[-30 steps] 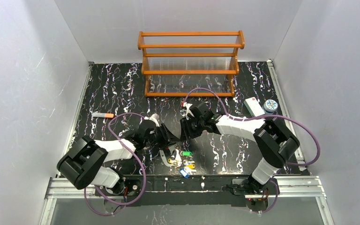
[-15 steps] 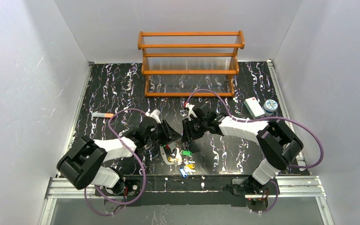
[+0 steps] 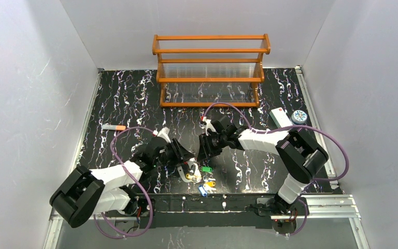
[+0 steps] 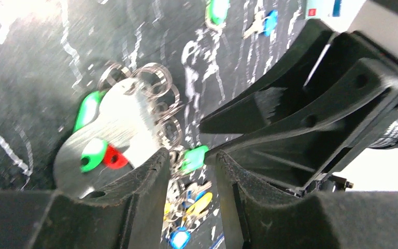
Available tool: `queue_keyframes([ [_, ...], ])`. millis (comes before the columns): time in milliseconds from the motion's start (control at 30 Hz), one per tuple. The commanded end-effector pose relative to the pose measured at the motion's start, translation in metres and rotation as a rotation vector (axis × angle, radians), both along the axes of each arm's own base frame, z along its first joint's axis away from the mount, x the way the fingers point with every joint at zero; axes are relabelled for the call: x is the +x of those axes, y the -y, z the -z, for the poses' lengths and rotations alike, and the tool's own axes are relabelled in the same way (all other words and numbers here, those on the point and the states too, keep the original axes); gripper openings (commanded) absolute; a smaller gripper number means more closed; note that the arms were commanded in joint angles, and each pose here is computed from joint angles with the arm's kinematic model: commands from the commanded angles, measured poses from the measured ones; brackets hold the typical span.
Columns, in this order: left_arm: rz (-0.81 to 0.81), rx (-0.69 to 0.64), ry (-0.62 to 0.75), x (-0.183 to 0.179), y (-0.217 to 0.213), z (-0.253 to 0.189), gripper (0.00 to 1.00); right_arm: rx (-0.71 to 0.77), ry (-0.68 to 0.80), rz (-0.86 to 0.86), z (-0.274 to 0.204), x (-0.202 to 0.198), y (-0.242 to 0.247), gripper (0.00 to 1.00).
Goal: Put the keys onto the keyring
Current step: Adjust the keyring at the center of the board.
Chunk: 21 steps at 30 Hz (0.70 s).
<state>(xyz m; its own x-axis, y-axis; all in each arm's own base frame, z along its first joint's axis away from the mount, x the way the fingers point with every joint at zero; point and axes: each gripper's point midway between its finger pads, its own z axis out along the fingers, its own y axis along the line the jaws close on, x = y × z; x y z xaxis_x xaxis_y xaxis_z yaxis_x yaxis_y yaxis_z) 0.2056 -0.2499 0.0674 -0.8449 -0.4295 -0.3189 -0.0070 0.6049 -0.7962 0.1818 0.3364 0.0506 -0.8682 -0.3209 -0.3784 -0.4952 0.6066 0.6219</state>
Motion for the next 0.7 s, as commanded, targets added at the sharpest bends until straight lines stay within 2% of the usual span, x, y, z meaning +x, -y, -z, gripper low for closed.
queue_keyframes([
  [0, -0.028, -0.083, -0.06, -0.01, 0.002, 0.006, 0.36, 0.035, 0.002, 0.005, -0.01, 0.008, -0.014, 0.45],
  [267, -0.014, -0.114, -0.111, -0.014, 0.012, 0.017, 0.36, -0.045, 0.011, 0.077, 0.0, 0.016, -0.003, 0.44],
  [667, -0.014, -0.085, -0.121, -0.013, 0.014, 0.027, 0.36, -0.055, 0.02, 0.089, 0.0, 0.017, 0.0, 0.44],
])
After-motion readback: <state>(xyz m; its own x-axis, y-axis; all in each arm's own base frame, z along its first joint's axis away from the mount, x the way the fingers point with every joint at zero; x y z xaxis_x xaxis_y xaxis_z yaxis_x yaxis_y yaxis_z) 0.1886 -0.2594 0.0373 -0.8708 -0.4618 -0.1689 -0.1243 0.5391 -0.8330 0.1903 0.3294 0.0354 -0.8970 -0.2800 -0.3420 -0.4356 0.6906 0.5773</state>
